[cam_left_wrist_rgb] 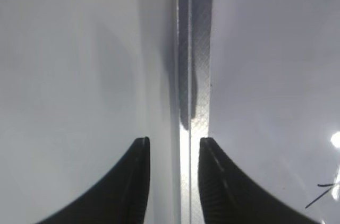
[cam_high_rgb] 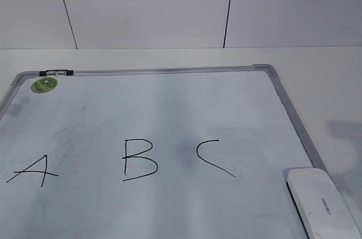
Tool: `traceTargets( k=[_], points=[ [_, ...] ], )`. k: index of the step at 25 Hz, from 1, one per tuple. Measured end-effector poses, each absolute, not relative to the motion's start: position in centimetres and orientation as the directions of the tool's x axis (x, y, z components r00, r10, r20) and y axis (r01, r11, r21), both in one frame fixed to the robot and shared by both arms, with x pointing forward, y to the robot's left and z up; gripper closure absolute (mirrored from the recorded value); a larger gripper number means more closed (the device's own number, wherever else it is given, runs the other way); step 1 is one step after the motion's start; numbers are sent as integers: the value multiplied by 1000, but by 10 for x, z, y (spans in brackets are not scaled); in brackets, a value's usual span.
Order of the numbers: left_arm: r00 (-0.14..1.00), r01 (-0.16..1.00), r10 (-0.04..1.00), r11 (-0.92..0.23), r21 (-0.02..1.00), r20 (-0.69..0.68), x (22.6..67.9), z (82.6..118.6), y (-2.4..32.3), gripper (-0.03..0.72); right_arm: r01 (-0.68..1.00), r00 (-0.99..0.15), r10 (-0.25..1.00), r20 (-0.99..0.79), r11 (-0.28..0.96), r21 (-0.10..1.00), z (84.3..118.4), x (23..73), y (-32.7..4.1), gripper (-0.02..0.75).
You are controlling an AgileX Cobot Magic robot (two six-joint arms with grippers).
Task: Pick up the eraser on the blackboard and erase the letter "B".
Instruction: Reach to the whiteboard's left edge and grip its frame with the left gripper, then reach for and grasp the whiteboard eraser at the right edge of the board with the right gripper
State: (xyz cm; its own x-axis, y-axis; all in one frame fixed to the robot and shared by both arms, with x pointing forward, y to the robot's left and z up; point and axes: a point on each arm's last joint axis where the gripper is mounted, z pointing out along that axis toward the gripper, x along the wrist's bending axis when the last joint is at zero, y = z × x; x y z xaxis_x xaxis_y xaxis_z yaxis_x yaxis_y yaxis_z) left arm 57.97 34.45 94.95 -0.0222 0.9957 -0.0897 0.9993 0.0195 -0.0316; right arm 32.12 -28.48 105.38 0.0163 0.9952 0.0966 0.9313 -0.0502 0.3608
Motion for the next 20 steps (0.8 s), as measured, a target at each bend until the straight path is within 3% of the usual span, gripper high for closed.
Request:
traceTargets(
  k=[20],
  points=[
    [-16, 1000, 995, 18, 18, -102, 589, 939, 344, 449, 932, 20, 995, 97, -54, 359, 1054, 321, -285, 456]
  ],
)
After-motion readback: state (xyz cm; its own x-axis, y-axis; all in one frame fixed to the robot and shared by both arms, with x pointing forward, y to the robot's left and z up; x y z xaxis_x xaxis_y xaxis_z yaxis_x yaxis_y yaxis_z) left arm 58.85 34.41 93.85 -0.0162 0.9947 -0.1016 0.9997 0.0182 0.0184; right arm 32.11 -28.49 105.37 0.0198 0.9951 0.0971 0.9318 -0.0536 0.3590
